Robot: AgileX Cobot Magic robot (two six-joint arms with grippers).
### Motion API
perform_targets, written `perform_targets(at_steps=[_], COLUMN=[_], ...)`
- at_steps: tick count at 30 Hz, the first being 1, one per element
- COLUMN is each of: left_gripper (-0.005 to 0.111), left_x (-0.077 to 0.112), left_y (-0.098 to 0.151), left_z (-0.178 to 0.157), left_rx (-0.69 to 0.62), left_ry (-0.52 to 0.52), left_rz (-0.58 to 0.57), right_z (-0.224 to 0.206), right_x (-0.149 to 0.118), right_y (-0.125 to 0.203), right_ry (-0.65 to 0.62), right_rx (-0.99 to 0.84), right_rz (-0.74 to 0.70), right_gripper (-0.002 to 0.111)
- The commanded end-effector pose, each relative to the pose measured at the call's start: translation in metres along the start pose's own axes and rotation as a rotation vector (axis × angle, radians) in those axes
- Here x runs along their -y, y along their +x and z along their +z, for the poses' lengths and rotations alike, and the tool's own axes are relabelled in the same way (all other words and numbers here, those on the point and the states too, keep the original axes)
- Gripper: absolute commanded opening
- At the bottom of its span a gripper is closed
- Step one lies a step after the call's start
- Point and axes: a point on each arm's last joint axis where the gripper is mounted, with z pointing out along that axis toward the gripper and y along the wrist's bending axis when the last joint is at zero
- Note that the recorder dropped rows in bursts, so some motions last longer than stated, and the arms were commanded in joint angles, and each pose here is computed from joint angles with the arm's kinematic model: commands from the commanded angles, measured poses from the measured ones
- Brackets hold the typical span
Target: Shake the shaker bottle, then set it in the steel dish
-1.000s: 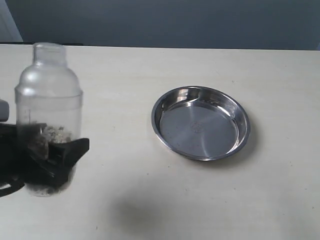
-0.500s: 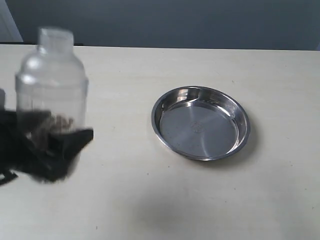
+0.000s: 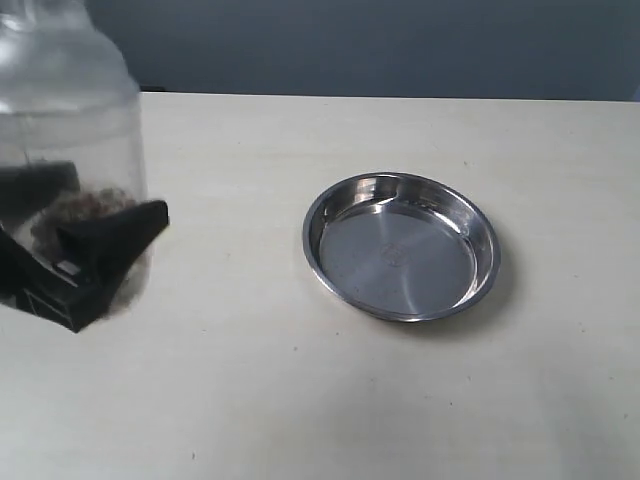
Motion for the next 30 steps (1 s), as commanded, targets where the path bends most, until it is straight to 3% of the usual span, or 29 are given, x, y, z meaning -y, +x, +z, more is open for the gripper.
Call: perform_targets(at_steps=[1,3,4,9,10,12,14,15,17,21,24,25,26,28,30], left_gripper=[0.0,0.0,0.0,0.0,0.0,0.0,0.0,0.0,0.0,0.0,0.0,0.0,0.0,0.0,0.0], left_x=[-0.011,-0.018,-0.016,0.003,0.002,-0.006,-0.02,-0.023,-0.019,-0.001,-0.005,-0.017,-0.021,-0.018,-0.004], left_y=[0.036,0.05,0.045,-0.027,-0.024,0.006,0.046,0.052,0.039,-0.022,0.001,0.037,0.048,0.043,0.005], left_z=[0.001,0.002,0.003,-0.007,-0.008,-0.003,0.002,0.002,0.004,-0.007,-0.007,-0.003,-0.002,0.0,-0.002], left_rx=[-0.124,-0.163,-0.147,0.144,0.124,-0.005,-0.139,-0.156,-0.122,0.105,-0.003,-0.119,-0.143,-0.12,0.032], left_ry=[-0.076,-0.138,-0.127,0.026,0.027,-0.019,-0.131,-0.161,-0.128,0.007,-0.012,-0.097,-0.131,-0.114,-0.006], left_rz=[-0.03,-0.107,-0.107,0.062,0.087,0.062,-0.08,-0.12,-0.117,0.033,0.084,-0.049,-0.089,-0.116,-0.035], right_z=[0.0,0.0,0.0,0.0,0.0,0.0,0.0,0.0,0.0,0.0,0.0,0.0,0.0,0.0,0.0], right_x=[0.0,0.0,0.0,0.0,0.0,0.0,0.0,0.0,0.0,0.0,0.0,0.0,0.0,0.0,0.0], right_y=[-0.001,-0.001,-0.001,-0.001,-0.001,-0.001,-0.001,-0.001,-0.001,-0.001,-0.001,-0.001,-0.001,-0.001,-0.001], right_ry=[-0.003,-0.003,-0.003,-0.003,-0.003,-0.003,-0.003,-0.003,-0.003,-0.003,-0.003,-0.003,-0.003,-0.003,-0.003], right_rx=[0.014,0.014,0.014,0.014,0.014,0.014,0.014,0.014,0.014,0.014,0.014,0.014,0.014,0.014,0.014], right_rz=[-0.007,-0.007,-0.007,-0.007,-0.007,-0.007,-0.007,-0.007,-0.007,-0.007,-0.007,-0.007,-0.007,-0.007,-0.007], right_gripper=[-0.001,-0.001,-0.001,-0.001,-0.001,-0.001,-0.001,-0.001,-0.001,-0.001,-0.001,-0.001,-0.001,-0.001,-0.001])
